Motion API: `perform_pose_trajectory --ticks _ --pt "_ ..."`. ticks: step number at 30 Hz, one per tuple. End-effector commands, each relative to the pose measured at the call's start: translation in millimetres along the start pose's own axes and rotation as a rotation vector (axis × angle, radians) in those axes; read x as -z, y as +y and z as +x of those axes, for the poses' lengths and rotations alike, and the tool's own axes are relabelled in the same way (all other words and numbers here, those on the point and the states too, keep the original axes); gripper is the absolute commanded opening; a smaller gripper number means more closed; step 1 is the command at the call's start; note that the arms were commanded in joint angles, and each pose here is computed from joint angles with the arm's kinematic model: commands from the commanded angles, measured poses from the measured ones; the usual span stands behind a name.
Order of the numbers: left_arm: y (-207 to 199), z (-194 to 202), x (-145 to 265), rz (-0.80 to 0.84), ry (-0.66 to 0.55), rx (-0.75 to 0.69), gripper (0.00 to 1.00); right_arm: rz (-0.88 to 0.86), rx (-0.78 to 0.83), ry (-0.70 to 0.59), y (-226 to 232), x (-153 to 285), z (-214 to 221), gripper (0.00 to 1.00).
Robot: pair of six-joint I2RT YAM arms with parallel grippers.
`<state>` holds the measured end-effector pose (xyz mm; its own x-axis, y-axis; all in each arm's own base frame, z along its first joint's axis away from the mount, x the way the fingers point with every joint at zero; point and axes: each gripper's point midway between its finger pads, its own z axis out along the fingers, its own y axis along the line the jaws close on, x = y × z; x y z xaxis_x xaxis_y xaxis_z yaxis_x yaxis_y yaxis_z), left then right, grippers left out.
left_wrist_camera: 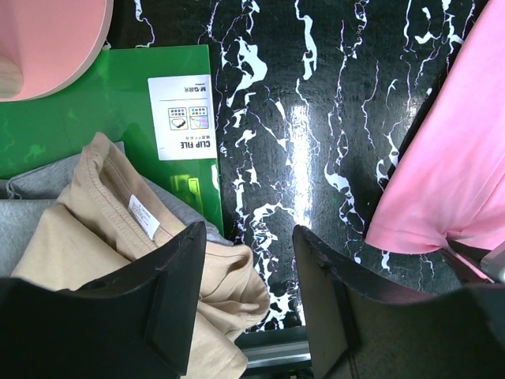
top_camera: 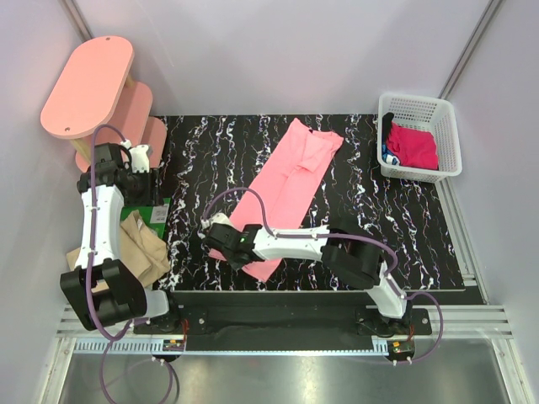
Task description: Fold and stack the t-shirts
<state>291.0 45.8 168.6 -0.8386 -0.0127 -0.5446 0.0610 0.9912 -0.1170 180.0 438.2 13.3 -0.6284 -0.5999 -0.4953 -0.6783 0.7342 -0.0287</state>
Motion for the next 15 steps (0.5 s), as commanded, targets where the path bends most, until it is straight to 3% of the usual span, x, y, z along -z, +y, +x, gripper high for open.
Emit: perform_pose_trajectory --ticks 1,4,9,15 --pt "4.6 -19.0 14.1 -0.028 -0.077 -0.034 0.53 0.008 0.042 0.346 -11.5 -23.3 103.6 0.13" --pt "4.4 -19.2 14.4 -0.028 -0.077 -0.033 0.53 0.017 0.051 0.344 -13.2 -17.6 99.8 0.01" --pt "3.7 -18.3 13.7 -0.022 -0.074 -0.033 0.53 0.108 0.142 0.335 -22.2 5.3 91.2 0.0" --pt "3.9 -19.0 14.5 -0.023 -0.079 -0.036 0.53 0.079 0.214 0.343 0.0 28.3 91.4 0.0"
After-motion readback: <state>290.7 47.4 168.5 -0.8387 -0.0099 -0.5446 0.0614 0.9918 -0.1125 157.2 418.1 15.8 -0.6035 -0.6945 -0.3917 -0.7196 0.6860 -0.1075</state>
